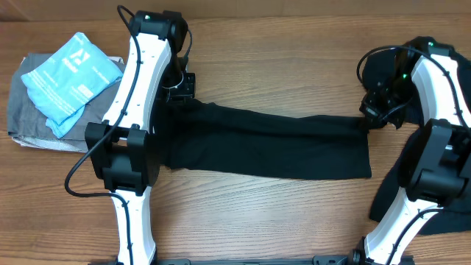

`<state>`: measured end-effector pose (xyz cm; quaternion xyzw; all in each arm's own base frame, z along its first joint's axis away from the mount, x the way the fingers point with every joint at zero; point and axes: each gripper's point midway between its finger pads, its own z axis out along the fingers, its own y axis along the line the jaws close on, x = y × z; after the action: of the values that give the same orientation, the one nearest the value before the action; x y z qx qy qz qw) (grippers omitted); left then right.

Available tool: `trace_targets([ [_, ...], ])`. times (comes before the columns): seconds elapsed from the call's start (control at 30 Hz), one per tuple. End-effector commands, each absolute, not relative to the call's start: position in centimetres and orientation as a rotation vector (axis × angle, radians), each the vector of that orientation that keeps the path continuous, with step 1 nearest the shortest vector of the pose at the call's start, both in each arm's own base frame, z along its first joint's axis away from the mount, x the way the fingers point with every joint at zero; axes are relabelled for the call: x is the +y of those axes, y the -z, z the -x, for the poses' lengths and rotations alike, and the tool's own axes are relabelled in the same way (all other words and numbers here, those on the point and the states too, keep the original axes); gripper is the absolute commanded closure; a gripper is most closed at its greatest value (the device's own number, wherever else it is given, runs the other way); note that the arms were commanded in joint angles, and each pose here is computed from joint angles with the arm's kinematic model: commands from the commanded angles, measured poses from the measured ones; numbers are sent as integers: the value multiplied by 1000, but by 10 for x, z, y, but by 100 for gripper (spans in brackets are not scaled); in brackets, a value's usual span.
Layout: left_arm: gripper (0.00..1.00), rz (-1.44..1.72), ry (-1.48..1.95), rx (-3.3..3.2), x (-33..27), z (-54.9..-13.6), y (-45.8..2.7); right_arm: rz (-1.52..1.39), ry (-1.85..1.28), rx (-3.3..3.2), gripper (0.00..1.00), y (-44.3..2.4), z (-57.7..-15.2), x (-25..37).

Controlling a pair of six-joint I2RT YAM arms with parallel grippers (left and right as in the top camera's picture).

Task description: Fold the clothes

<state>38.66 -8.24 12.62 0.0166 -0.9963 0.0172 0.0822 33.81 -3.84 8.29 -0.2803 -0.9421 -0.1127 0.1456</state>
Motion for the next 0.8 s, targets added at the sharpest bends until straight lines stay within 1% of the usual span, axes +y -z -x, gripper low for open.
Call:
trace_targets([
  [0.0, 96, -144, 19, -2957, -71, -376, -128, 787, 250, -2705, 96, -82, -322, -43],
  [0.2, 96, -124, 155, -2833, -55, -349, -102, 764, 182, -2625, 96, -63, -296, -44],
  [0.4, 96, -129, 201, -2742, -44, -329, -82, 752, 119, -2579, 96, -50, -278, -47],
  [0.63, 96, -124, 217, -2680, -40, -310, -54, 749, 118, -2562, 96, -27, -265, -44],
  [0.77, 96, -124, 221, -2662, -39, -305, -47, 753, 117, -2555, 96, -27, -264, -44],
])
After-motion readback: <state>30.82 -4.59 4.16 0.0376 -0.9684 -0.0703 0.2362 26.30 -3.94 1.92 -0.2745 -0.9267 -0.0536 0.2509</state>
